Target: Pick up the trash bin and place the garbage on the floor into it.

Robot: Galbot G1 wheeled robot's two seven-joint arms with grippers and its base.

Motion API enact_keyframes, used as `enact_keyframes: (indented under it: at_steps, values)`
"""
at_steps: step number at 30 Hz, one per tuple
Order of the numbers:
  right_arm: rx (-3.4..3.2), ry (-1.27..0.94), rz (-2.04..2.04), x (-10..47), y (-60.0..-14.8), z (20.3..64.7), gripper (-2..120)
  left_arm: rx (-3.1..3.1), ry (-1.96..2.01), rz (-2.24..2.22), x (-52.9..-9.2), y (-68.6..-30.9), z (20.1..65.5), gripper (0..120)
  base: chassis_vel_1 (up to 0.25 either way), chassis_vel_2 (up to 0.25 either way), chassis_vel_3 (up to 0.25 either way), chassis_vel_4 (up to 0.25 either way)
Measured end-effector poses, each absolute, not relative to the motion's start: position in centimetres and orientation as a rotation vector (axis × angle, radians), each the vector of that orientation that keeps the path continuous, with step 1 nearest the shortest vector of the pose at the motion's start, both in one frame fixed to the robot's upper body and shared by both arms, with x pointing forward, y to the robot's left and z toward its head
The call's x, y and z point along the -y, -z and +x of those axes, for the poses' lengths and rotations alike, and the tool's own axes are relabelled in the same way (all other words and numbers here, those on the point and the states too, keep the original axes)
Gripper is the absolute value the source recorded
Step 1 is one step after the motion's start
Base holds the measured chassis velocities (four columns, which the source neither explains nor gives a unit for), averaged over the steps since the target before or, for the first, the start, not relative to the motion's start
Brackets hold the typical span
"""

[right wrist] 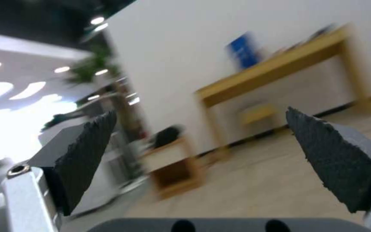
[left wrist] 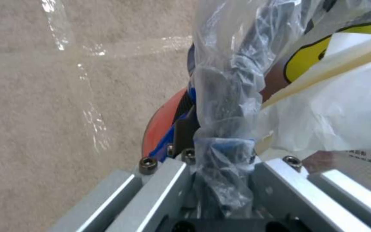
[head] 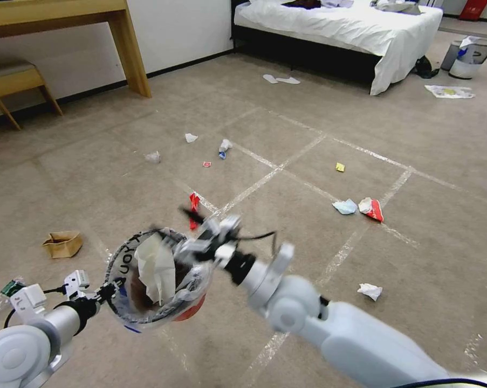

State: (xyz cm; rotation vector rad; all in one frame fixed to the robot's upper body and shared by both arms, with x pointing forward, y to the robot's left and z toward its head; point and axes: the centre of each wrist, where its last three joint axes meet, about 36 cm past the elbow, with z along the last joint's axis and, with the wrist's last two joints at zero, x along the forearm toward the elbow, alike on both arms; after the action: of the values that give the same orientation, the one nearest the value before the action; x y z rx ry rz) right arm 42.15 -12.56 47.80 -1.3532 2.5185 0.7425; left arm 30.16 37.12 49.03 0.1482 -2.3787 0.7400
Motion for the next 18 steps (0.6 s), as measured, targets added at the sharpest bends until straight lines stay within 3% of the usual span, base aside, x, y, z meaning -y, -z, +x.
enact_keyframes:
  at_steps: [7, 9, 18]
  values:
    - [-2.566, -0.605, -1.009, 18.9, -48.4, 43.1, 100, 2.409, -0.713, 0.179, -37.1, -49.0, 30.1, 1, 0.000, 0.000, 0.000, 0.000]
    - [-2.552, -0.415, -0.790, 23.5, -48.2, 43.1, 100, 2.422, -0.699, 0.210, -37.2, -48.8, 29.9, 1, 0.000, 0.000, 0.000, 0.000]
    - [-2.552, -0.189, -0.475, 29.0, -46.2, 41.1, 100, 2.433, -0.681, 0.269, -37.7, -48.2, 29.4, 1, 0.000, 0.000, 0.000, 0.000]
